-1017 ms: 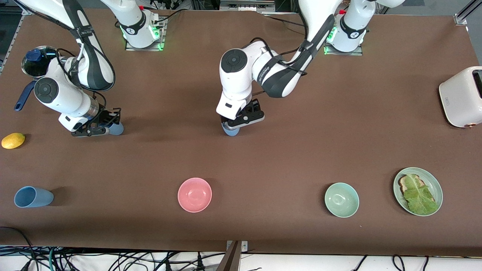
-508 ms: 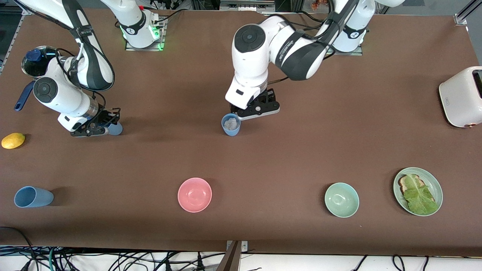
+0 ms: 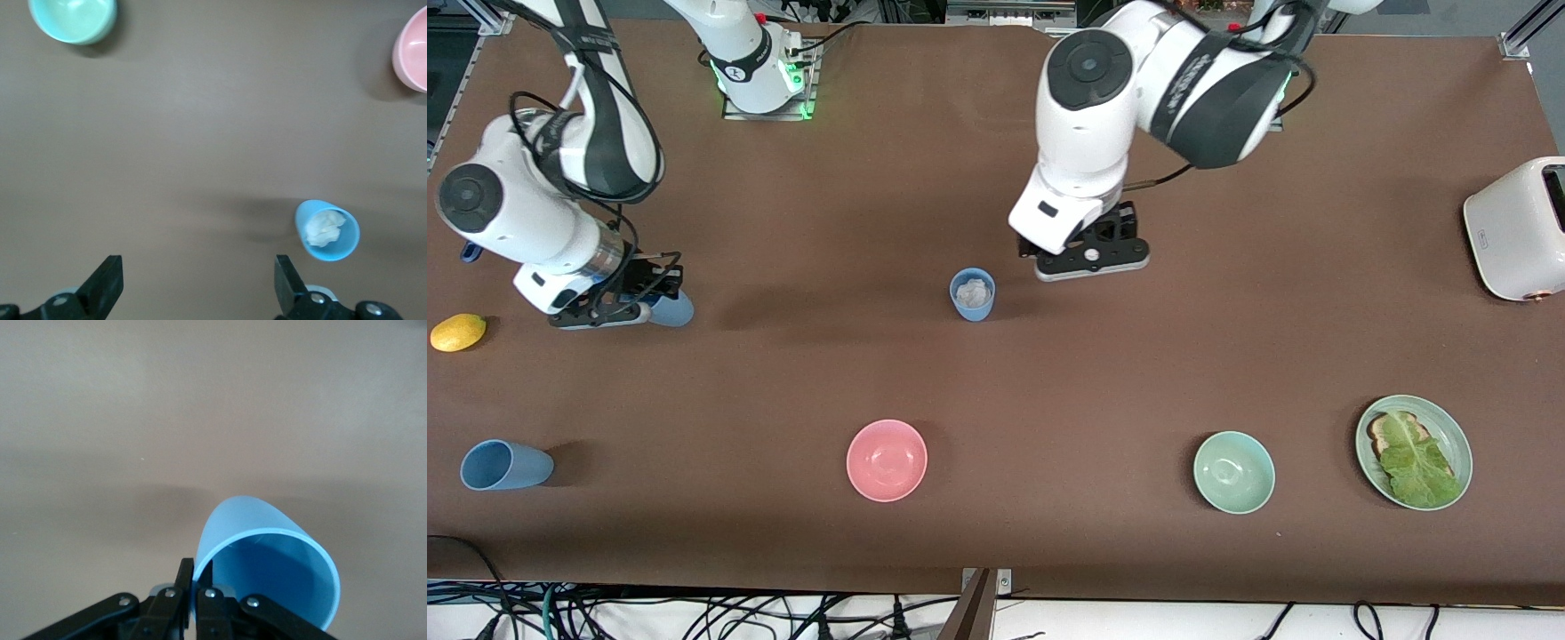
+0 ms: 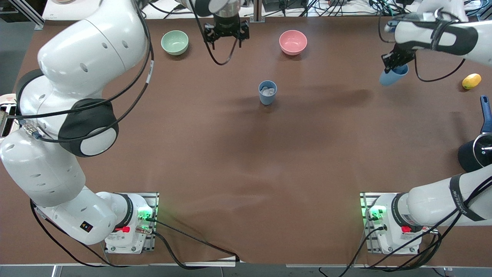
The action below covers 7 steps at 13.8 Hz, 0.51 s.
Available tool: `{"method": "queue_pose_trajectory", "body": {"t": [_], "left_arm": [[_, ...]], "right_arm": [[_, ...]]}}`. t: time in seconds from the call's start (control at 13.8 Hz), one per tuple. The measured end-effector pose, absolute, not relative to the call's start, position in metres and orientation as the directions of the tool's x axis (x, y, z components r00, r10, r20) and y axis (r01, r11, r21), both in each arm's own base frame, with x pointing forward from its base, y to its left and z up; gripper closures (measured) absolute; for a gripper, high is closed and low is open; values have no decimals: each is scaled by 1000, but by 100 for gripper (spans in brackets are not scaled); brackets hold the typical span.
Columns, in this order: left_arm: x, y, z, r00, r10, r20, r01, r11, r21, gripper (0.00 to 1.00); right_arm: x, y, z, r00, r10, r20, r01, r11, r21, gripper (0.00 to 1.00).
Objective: Stack blue cups with both arms
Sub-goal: 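Withdraw the left gripper while the right gripper carries the cup inward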
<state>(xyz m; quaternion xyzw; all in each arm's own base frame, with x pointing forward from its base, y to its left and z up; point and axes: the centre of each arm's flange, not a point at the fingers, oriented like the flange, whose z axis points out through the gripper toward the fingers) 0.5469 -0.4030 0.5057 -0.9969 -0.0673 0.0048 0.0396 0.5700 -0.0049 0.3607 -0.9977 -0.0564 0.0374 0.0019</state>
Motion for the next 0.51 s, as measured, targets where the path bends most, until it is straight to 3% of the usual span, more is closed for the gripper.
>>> {"method": "queue_pose_trajectory", "body": {"t": [0.51], "left_arm": [[577, -318, 564, 999, 28, -30, 25, -996, -86, 0]], "right_arm": [[580, 97, 420, 990, 93, -107, 93, -996, -2, 95]]}}
